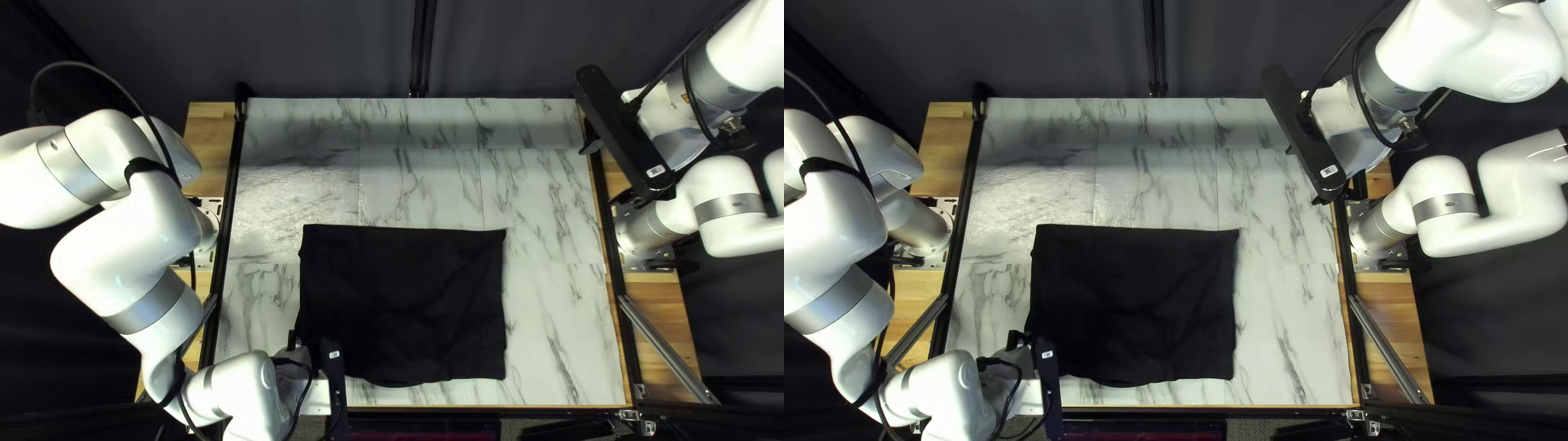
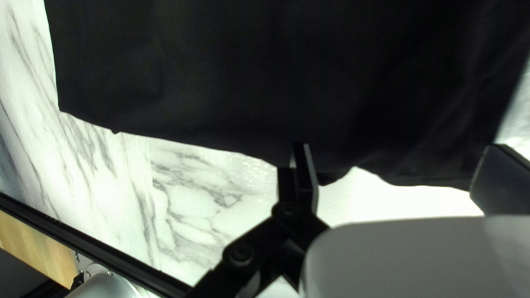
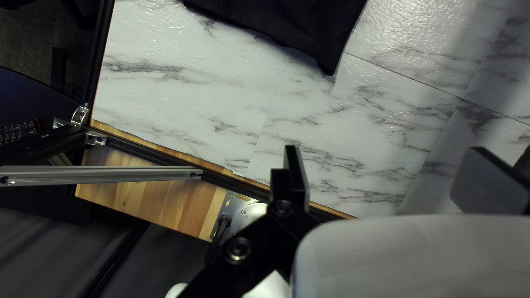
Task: Fold t-shirt
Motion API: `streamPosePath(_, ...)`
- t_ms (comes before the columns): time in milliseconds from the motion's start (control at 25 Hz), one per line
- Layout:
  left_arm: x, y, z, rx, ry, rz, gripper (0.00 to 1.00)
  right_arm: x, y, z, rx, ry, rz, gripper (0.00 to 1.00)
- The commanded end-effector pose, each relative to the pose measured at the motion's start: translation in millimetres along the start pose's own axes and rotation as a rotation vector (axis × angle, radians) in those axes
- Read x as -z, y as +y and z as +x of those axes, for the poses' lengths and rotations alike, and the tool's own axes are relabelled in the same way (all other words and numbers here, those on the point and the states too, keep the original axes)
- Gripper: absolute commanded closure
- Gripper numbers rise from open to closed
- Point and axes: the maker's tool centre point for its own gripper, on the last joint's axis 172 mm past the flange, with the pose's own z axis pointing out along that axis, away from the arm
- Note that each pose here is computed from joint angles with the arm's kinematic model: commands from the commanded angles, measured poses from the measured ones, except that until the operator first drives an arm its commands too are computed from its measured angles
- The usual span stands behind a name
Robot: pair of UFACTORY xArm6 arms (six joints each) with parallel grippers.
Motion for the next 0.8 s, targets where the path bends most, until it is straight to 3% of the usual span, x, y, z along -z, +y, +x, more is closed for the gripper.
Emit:
streamPosePath(40,-1,3,6,-0.004,0.018,-0.008,0.0,0,0,0,0.0,0.0,0.0,0.0)
streamPosePath(440,-18,-1,9,0.012,0.034,-0.036,0.0,0,0,0,0.0,0.0,0.0,0.0)
streamPosePath(800,-25,-13,-11,0.026,0.01,-0.029,0.0,0,0,0,0.0,0.0,0.0,0.0)
